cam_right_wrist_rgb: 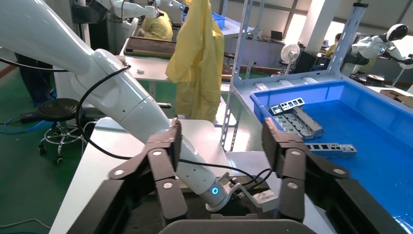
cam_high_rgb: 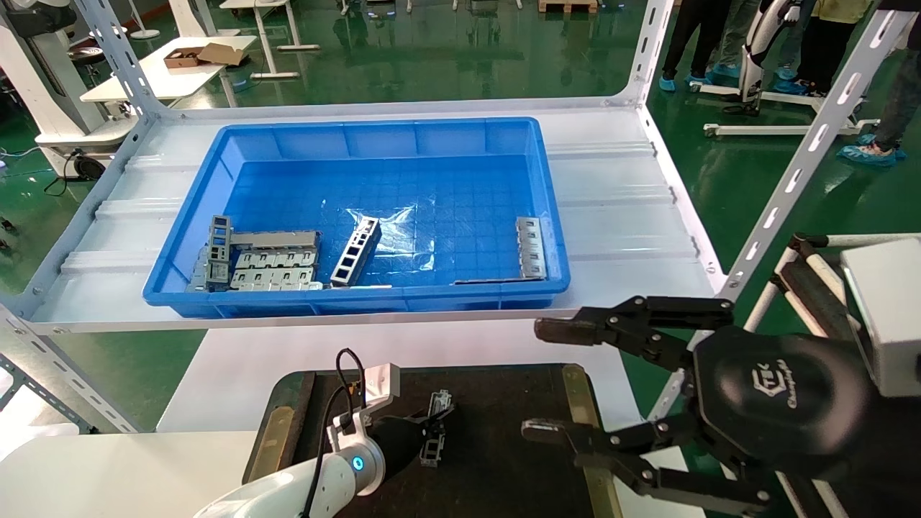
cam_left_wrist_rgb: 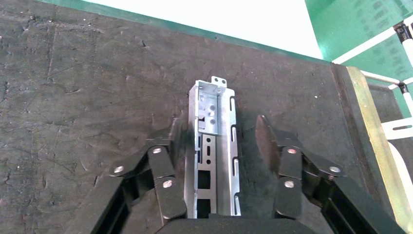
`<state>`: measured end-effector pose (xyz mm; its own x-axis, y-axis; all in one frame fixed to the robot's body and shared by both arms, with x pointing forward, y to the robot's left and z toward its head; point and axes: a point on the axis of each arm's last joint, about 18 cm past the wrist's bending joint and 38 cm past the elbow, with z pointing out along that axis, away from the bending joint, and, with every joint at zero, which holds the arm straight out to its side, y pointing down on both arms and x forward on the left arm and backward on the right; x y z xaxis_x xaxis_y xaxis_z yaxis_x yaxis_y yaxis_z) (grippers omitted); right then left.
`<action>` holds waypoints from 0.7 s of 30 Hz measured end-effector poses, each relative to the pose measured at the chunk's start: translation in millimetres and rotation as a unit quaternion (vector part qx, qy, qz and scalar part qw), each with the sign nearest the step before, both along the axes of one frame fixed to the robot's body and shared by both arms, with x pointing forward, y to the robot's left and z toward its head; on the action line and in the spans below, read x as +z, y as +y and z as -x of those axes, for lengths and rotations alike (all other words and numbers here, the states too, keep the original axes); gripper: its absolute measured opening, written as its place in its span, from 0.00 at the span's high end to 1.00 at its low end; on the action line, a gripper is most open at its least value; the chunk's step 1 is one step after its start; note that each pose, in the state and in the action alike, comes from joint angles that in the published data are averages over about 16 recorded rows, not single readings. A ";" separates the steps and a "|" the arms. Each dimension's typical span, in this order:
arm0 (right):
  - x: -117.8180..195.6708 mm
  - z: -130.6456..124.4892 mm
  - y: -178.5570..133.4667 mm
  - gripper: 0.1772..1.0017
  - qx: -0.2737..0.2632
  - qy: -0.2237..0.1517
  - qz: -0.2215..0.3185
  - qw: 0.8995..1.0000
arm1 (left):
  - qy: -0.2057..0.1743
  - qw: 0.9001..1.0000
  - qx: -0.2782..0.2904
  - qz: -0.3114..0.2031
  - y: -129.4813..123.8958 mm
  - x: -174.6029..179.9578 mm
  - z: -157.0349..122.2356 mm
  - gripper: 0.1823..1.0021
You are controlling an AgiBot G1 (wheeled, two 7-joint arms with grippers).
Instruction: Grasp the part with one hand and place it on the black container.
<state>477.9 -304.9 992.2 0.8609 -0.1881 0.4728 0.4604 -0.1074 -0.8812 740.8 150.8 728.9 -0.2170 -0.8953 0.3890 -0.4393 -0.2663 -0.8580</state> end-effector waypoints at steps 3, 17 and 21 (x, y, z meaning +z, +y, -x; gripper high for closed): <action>0.0 0.0 0.0 0.52 0.000 0.000 0.000 1.000 | -0.002 1.000 -0.004 -0.001 1.1 3.8 0.7 0.50; 0.0 0.0 0.0 0.16 0.000 0.000 0.000 1.000 | -0.019 0.998 -0.045 -0.033 33.0 26.1 20.6 0.17; 0.0 0.0 0.0 0.09 0.000 0.000 0.000 1.000 | -0.025 0.997 -0.056 -0.049 48.3 33.5 29.9 0.10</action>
<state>477.9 -304.9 992.2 0.8609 -0.1881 0.4728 0.4604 -0.1074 -0.8812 710.9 199.1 762.3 -0.3353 -0.8974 0.2867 -0.4178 -0.1311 -0.8990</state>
